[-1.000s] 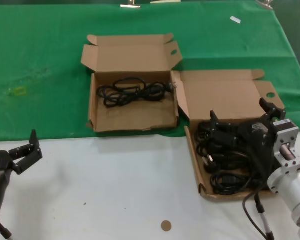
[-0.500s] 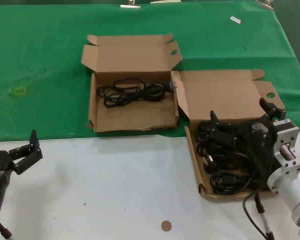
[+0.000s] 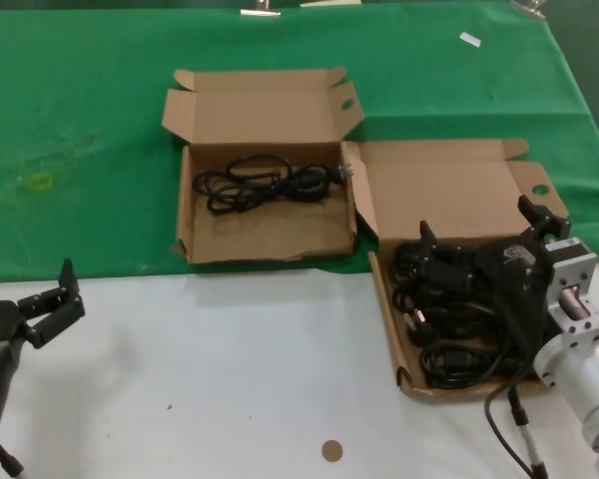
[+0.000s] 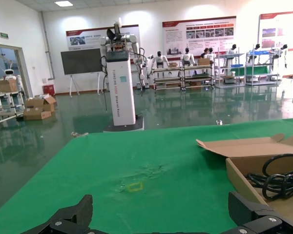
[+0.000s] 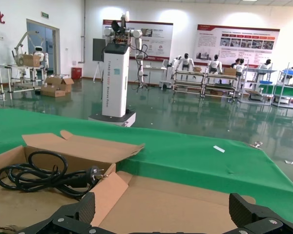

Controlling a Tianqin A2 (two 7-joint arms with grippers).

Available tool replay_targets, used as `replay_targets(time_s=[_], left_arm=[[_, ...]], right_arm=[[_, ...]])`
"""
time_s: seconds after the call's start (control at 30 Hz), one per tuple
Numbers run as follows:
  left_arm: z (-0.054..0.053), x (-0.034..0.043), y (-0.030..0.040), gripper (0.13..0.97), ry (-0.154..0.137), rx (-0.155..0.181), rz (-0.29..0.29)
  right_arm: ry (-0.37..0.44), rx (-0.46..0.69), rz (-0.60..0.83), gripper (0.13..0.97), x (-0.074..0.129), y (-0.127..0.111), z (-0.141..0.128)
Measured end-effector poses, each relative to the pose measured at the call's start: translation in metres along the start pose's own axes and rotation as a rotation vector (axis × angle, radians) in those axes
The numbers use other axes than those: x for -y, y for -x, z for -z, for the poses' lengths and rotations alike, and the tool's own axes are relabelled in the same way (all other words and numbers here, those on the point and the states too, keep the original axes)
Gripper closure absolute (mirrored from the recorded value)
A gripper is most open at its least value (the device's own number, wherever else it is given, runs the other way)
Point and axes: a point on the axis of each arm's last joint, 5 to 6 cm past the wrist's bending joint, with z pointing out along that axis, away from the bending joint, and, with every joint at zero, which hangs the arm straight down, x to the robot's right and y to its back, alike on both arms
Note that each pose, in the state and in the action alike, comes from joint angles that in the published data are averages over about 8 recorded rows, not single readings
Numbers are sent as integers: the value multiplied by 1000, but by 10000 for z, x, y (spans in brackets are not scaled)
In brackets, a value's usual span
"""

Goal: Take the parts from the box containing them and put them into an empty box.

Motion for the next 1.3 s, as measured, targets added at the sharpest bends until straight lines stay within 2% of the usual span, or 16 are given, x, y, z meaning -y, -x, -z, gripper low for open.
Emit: replay_targets(time_s=[1.3], left_arm=[[0, 0, 0, 132, 0, 0, 0]], right_arm=[[0, 0, 0, 130, 0, 0, 0]])
